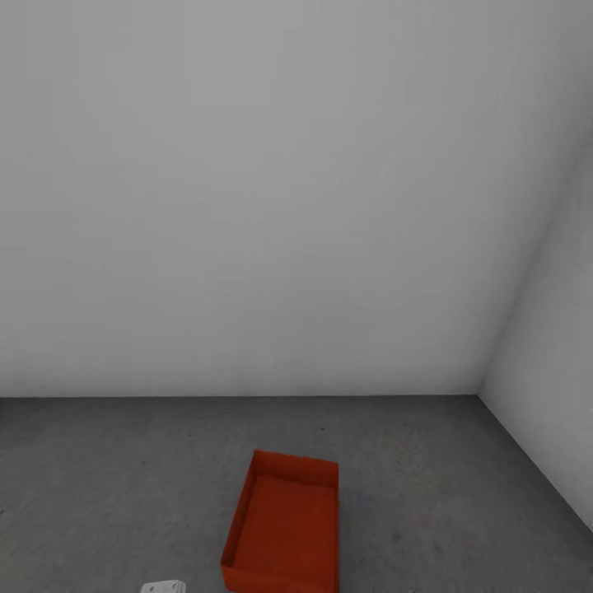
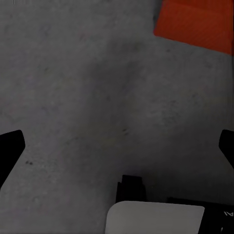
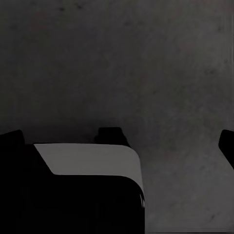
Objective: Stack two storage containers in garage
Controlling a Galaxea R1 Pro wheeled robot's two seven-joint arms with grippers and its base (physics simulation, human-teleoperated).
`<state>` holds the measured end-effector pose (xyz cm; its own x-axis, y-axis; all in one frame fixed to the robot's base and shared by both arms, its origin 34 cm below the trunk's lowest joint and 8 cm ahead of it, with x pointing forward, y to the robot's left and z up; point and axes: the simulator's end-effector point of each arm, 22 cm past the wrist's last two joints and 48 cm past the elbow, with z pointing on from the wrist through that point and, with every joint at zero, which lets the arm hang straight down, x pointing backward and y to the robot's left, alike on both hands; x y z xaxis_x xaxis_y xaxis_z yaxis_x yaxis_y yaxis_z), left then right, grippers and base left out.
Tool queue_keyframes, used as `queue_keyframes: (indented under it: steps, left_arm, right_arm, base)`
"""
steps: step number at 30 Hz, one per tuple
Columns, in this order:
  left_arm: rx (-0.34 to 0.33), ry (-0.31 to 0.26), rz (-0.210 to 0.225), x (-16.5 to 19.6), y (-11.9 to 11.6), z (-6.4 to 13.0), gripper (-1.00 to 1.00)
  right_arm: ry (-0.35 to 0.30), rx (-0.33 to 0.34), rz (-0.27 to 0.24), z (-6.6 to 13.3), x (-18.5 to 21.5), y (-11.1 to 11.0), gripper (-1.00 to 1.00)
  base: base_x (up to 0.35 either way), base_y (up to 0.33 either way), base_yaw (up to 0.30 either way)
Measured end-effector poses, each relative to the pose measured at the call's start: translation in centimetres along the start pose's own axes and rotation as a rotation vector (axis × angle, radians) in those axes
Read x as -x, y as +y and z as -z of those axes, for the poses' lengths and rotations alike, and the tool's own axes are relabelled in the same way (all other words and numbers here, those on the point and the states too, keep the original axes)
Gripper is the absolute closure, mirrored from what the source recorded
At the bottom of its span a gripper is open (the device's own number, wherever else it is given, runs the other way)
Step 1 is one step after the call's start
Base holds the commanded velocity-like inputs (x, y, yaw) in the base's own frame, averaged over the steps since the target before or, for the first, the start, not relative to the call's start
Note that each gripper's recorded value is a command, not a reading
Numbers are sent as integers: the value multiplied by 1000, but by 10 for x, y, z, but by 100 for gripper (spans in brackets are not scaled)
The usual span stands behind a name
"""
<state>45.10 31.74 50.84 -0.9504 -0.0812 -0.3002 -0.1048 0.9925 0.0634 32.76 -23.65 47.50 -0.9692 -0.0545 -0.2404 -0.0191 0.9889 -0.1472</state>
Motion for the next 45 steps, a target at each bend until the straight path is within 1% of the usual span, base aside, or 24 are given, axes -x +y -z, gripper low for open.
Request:
queue_keyframes:
  steps: [45]
  left_arm:
    - [-5,-1,-2,0,-5,0,-100]
  right_arm:
    - [1,3,1,0,0,2,-100]
  base:
    - [0,0,-295]
